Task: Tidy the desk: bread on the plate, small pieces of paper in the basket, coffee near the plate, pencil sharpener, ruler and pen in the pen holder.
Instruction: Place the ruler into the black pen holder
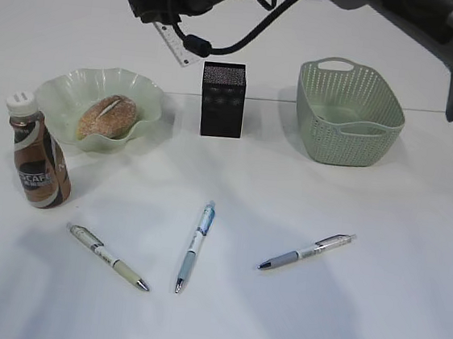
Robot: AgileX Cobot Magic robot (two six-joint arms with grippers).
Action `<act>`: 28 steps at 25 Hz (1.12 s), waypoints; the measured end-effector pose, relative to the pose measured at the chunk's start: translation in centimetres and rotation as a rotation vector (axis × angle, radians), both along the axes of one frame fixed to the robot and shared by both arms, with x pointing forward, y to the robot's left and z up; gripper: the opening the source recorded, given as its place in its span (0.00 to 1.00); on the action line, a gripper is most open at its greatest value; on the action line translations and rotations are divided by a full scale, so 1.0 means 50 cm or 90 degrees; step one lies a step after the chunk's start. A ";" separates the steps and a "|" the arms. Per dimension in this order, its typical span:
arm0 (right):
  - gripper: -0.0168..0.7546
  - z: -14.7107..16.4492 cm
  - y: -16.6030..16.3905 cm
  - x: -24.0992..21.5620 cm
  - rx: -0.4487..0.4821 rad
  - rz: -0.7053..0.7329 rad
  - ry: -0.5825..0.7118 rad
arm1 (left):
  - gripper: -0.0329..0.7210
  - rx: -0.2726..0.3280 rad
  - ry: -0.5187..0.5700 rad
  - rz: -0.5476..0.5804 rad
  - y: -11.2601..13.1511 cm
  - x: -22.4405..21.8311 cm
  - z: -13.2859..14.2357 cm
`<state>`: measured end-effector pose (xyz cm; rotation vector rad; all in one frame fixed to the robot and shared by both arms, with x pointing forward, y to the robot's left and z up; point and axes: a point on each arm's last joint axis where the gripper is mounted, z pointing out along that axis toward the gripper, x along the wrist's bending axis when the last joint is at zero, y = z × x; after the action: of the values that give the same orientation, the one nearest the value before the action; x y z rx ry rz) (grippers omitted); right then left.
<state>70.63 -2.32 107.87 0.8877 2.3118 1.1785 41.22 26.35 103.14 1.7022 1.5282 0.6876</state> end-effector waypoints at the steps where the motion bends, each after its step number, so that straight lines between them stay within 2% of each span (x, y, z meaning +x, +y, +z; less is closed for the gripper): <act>1: 0.40 0.008 -0.001 0.001 0.007 -0.004 -0.014 | 0.45 0.001 0.000 0.000 0.000 0.000 0.000; 11: 0.40 0.065 -0.039 0.005 0.034 -0.030 -0.058 | 0.45 0.001 -0.003 -0.001 0.000 0.001 0.001; 15: 0.40 0.128 -0.061 -0.009 0.118 -0.047 -0.064 | 0.45 -0.001 -0.016 -0.001 0.000 0.003 0.004; 17: 0.40 0.147 -0.067 -0.016 0.141 -0.058 -0.057 | 0.45 -0.002 -0.020 -0.001 -0.001 0.003 0.005; 20: 0.40 0.154 -0.072 -0.023 0.146 -0.076 -0.035 | 0.45 -0.005 -0.031 -0.002 -0.001 0.005 0.007; 23: 0.40 0.141 -0.077 -0.023 0.122 -0.095 -0.006 | 0.45 -0.004 -0.034 -0.002 -0.001 0.005 0.008; 28: 0.40 0.120 -0.080 -0.012 0.109 -0.114 -0.023 | 0.45 -0.005 -0.036 -0.002 -0.001 0.006 0.008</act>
<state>70.04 -6.32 113.88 1.0983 2.0774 1.3166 41.50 26.29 103.56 1.6664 1.4870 0.7212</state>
